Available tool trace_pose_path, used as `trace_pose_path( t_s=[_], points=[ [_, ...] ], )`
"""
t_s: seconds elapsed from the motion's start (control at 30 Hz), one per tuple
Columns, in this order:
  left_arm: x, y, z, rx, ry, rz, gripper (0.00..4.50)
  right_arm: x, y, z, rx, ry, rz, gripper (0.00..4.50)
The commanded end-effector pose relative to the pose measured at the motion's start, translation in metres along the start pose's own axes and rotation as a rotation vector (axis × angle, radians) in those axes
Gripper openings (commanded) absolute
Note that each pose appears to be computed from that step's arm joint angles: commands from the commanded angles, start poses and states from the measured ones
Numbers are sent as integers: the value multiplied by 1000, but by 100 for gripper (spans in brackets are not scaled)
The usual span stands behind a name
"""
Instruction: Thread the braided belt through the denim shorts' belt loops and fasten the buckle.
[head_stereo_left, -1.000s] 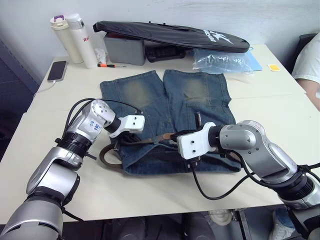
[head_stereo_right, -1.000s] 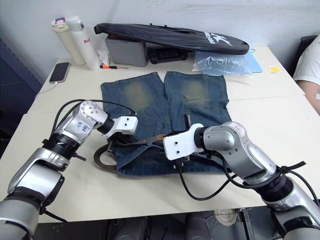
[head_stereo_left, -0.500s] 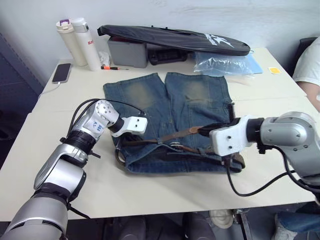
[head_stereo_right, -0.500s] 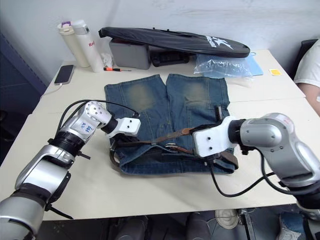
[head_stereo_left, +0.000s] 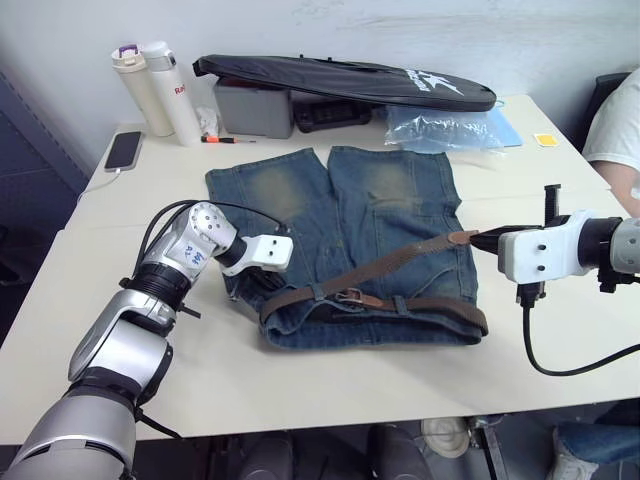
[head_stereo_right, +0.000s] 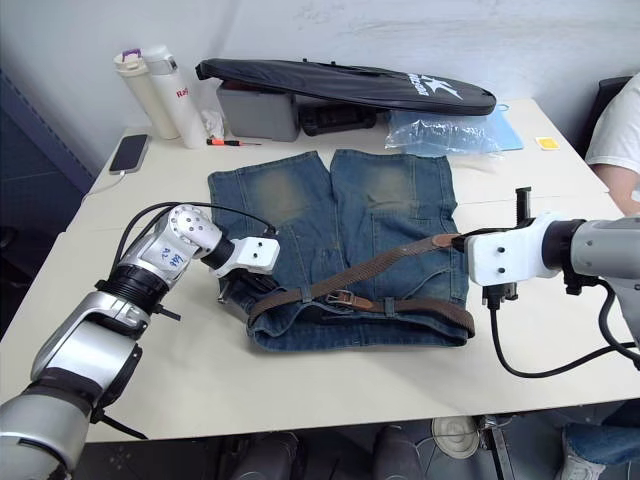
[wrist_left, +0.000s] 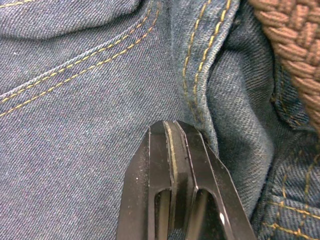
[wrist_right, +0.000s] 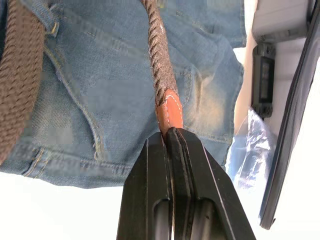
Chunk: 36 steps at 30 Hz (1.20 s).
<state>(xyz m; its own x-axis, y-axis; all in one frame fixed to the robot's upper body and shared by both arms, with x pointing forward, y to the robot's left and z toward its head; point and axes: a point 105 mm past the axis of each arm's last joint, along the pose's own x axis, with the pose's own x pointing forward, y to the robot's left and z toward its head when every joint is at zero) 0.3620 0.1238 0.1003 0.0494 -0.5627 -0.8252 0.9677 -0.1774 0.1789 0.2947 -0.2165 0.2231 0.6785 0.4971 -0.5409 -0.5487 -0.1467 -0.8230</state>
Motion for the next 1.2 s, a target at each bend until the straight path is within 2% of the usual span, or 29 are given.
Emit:
trace_pose_path(
  t_s=[0.03, 0.1, 0.17, 0.23, 0.33, 0.4, 0.47, 0.63, 0.7, 0.87, 1.03, 1.13, 1.2],
  points=[
    [5, -5, -19, -123, 6, 15, 8, 11, -10, 32, -74, -123, -38, 0],
    [-5, 0, -6, -198, -110, 32, 8, 13, -10, 33, -81, -127, -34, 0],
    [-19, 7, 4, -271, -212, 62, 67, 14, -11, 33, -88, -129, -35, 0],
    [-45, 15, 13, -284, -302, 128, 137, 13, -14, 35, -94, -134, -37, 0],
    [-85, 26, 28, -264, -405, 256, 269, 12, -18, 37, -96, -141, -38, 0],
    [-100, 27, 47, -230, -474, 296, 362, 12, -20, 37, -81, -139, -37, 0],
    [-102, 26, 73, -191, -549, 313, 446, 15, -23, 31, -24, -106, -30, 0],
    [-67, 24, 137, -122, -635, 389, 446, 21, -29, 39, 97, -128, -11, 0],
    [-50, 19, 154, -79, -618, 406, 446, 23, -31, 45, 141, -154, -11, 0],
    [-28, 22, 169, -58, -556, 499, 446, 22, -28, 52, 174, -158, -6, 0],
    [-16, 24, 170, -5, -487, 549, 446, 21, -26, 52, 198, -144, -14, 0],
    [-15, 27, 169, 13, -463, 569, 370, 20, -26, 51, 203, -132, -19, 0],
    [-16, 28, 169, 13, -466, 570, 272, 20, -26, 51, 205, -128, -22, 0]
  ],
)
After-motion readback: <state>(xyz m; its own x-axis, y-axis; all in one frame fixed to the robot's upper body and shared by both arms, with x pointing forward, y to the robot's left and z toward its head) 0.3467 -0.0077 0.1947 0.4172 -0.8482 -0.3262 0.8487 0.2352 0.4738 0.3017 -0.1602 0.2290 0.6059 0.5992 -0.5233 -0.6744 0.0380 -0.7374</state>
